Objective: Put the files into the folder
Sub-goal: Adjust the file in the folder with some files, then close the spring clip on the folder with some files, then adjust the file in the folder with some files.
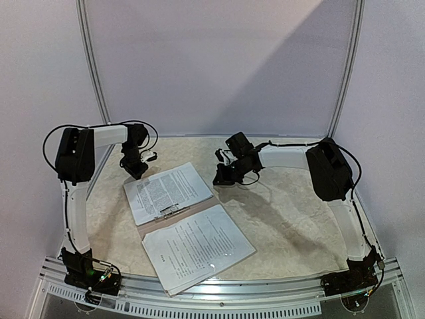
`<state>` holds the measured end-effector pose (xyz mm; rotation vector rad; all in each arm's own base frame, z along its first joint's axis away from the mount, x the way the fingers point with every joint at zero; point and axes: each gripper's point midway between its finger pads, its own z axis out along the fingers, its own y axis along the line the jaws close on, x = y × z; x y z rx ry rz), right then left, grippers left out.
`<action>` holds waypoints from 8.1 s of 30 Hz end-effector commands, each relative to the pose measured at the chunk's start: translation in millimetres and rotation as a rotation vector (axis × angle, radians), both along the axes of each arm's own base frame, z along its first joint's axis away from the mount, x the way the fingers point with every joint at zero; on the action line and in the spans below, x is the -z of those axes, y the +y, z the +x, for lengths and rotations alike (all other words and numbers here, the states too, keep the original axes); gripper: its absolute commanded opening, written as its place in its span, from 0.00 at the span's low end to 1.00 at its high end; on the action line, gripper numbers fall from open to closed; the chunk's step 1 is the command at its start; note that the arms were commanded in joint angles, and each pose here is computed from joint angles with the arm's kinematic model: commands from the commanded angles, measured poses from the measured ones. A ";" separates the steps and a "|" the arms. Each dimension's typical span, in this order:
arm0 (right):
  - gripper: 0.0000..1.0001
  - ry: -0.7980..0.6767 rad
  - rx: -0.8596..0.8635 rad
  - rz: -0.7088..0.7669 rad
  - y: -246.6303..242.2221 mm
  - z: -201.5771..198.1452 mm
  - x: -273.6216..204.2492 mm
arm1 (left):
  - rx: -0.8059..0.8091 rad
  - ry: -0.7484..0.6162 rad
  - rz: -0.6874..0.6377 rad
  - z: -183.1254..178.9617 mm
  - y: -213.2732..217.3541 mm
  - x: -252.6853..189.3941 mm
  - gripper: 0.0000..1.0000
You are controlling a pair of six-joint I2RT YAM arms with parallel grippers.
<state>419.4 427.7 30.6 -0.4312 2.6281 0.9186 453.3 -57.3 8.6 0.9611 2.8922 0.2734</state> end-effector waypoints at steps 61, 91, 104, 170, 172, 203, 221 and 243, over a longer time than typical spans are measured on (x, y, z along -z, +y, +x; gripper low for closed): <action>0.14 -0.198 -0.352 0.075 132.3 -114.8 -46.8 | 0.435 0.144 -0.424 -155.8 -97.8 -91.0 0.40; 0.16 -0.091 0.044 0.125 -1.6 -67.7 -60.7 | 0.680 0.229 -0.226 -186.3 -118.8 -4.2 0.18; 0.16 -0.022 0.103 0.055 -26.1 -63.8 -17.8 | 0.647 0.234 -0.248 -184.9 -126.7 -12.0 0.05; 0.38 -0.106 -0.093 0.175 70.6 -88.0 -95.2 | 0.256 -0.090 -0.375 -90.4 -145.8 -61.4 0.26; 0.35 -0.105 -0.103 0.168 81.0 -90.6 -91.9 | 0.233 -0.102 -0.371 -88.1 -145.0 -55.0 0.26; 0.25 -0.097 -0.136 0.095 84.5 -94.6 -73.7 | 0.128 -0.122 -0.255 -40.0 -99.4 -30.6 0.37; 0.27 -0.121 -0.151 0.080 82.3 -94.2 -76.3 | -0.049 -0.238 -0.232 68.2 -57.0 -38.9 0.41; 0.28 -0.126 -0.152 0.046 73.3 -96.4 -68.9 | -0.005 -0.087 -0.164 51.2 -49.4 10.4 0.33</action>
